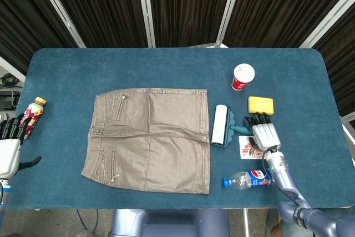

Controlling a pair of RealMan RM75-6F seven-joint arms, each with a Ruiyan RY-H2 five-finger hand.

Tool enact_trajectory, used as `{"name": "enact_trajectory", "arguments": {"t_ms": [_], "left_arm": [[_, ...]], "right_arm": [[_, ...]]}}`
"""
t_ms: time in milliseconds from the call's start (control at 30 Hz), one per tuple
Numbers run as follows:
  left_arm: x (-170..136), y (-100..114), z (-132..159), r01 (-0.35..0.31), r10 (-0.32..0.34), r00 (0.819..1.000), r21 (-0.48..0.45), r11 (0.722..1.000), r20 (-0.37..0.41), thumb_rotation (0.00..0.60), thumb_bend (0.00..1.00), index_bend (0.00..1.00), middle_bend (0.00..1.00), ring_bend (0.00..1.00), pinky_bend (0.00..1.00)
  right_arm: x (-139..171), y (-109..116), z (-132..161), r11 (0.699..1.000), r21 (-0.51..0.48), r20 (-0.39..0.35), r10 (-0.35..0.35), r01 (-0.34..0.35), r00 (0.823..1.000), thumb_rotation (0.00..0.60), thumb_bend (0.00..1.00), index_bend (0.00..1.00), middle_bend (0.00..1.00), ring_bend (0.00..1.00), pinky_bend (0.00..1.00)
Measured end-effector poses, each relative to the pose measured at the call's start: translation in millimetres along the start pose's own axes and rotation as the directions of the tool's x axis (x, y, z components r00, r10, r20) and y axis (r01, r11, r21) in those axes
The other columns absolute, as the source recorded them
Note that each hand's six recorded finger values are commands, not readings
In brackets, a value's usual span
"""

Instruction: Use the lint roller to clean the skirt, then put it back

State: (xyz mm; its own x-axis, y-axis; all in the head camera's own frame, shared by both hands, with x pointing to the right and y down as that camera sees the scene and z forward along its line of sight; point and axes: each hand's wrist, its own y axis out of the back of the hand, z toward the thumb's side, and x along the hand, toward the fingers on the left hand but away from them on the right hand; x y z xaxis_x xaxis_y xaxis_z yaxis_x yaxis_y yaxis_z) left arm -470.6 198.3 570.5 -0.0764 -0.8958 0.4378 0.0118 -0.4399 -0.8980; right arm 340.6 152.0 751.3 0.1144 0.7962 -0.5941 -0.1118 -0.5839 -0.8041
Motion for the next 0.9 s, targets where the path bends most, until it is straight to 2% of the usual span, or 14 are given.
{"name": "enact_trajectory", "arguments": {"t_ms": [200,300,467,567,767,900], "left_arm": [[0.4,-1.0,0.0,0.004,-0.004,1.0,0.001,1.0,0.0,0.6,0.0,0.0,0.0,0.0,0.0],[0.6,-1.3,-0.5,0.006,-0.006,1.0,0.0,1.0,-0.003,0.6,0.0,0.0,0.0,0.0,0.0],[1.3,-1.9,-1.9,0.01,-0.01,1.0,0.0,1.0,-0.008,0.6,0.0,0.0,0.0,0.0,0.0],[1.8,-2.7,-2.8,0.014,-0.014,1.0,-0.001,1.0,-0.011,0.6,0.0,0.0,0.0,0.0,0.0],[2.3,-2.4,-2.3,0.017,-0.017,1.0,-0.01,1.0,-0.007,0.6,0.0,0.0,0.0,0.0,0.0],[1.8,-1.2,-0.4,0.015,-0.015,1.0,-0.016,1.0,0.001,0.6,0.0,0.0,0.0,0.0,0.0]], "right_arm": [[-6.7,-0.5,9.3,1.0,-0.009,-0.012,0.001,-0.002,1.0,0.6,0.4,0.15,0.2,0.08,0.09],[-10.3,-1.3,13.9,1.0,-0.003,-0.015,0.002,-0.002,1.0,0.6,0.51,0.2,0.24,0.12,0.15],[-14.8,-2.0,16.5,1.0,0.003,-0.012,0.0,0.0,1.0,0.6,0.74,0.34,0.37,0.23,0.3],[-15.9,-1.3,16.1,1.0,0.018,-0.013,-0.008,0.008,1.0,0.6,0.81,0.4,0.43,0.29,0.34],[-14.0,6.9,16.5,0.998,0.018,-0.038,-0.053,0.054,0.998,0.6,0.86,0.45,0.47,0.33,0.37],[-10.9,20.5,17.2,0.994,-0.007,-0.064,-0.108,0.108,0.992,0.6,0.9,0.45,0.47,0.33,0.37]]}}
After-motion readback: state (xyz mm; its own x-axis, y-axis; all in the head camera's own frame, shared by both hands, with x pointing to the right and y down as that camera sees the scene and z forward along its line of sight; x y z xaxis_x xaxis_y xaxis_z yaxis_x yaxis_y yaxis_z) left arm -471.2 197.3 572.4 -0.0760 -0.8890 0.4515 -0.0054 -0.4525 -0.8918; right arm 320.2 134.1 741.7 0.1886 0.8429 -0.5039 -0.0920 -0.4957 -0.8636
